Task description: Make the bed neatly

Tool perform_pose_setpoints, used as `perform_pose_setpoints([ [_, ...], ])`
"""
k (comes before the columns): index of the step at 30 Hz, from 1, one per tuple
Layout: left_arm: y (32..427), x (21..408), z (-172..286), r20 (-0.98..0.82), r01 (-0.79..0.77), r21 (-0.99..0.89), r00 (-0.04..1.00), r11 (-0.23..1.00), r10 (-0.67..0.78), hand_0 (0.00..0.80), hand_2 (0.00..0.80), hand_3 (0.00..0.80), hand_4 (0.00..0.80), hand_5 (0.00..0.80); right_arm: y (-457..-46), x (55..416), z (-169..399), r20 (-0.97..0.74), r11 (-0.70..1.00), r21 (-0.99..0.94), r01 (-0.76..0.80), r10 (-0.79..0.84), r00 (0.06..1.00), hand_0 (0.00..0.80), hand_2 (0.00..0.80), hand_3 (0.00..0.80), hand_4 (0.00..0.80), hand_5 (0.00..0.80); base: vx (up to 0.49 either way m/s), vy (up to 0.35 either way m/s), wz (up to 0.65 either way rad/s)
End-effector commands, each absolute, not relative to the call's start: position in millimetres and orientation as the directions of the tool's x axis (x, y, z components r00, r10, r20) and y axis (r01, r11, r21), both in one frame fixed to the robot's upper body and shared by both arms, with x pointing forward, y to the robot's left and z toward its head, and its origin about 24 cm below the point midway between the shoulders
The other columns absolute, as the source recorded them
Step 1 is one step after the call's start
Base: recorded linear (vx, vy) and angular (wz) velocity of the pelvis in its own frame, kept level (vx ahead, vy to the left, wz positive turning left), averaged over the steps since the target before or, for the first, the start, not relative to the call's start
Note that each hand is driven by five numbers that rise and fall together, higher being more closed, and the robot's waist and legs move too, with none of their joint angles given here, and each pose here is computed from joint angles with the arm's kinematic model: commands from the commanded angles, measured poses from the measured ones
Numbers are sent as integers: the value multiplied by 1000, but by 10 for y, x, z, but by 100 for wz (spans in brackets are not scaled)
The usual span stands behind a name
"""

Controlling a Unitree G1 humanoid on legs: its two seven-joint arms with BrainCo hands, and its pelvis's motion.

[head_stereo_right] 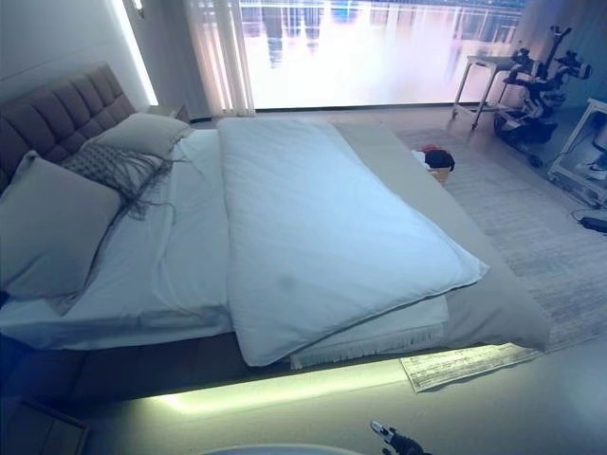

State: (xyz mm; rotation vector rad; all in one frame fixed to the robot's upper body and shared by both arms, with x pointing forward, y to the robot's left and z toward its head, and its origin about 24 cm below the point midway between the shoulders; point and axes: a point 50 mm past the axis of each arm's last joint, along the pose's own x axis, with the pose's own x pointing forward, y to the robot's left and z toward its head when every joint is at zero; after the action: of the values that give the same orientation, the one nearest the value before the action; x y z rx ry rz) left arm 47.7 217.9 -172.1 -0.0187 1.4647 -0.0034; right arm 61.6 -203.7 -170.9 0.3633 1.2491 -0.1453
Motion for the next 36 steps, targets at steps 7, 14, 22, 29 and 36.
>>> perform_pose_setpoints([
  [7,1918,588,-1754,-991,56,-86,98,995,-92,0,0,0,0,0,-2053,728,-1713,-962,947,133,293,52,268,0,0,0,0,0,16,-2,1],
  [14,1898,604,-1752,-992,63,-88,90,994,-94,0,0,0,0,0,-2063,737,-1712,-967,956,111,272,40,251,0,0,0,0,0,5,0,0],
  [22,1925,676,-1738,-991,77,-75,103,994,-83,0,0,0,0,0,-2041,845,-1697,-966,954,117,275,46,254,0,0,0,0,0,2,-4,0],
  [29,1964,669,-1733,-994,108,-58,89,993,-67,0,0,0,0,0,-2001,909,-1686,-961,949,146,279,69,269,0,0,0,0,0,29,-52,-1],
  [36,1935,746,-1728,-990,32,-42,130,999,-46,0,0,0,0,0,-2028,854,-1695,-971,945,120,305,48,233,0,0,0,0,0,33,-87,-10],
])
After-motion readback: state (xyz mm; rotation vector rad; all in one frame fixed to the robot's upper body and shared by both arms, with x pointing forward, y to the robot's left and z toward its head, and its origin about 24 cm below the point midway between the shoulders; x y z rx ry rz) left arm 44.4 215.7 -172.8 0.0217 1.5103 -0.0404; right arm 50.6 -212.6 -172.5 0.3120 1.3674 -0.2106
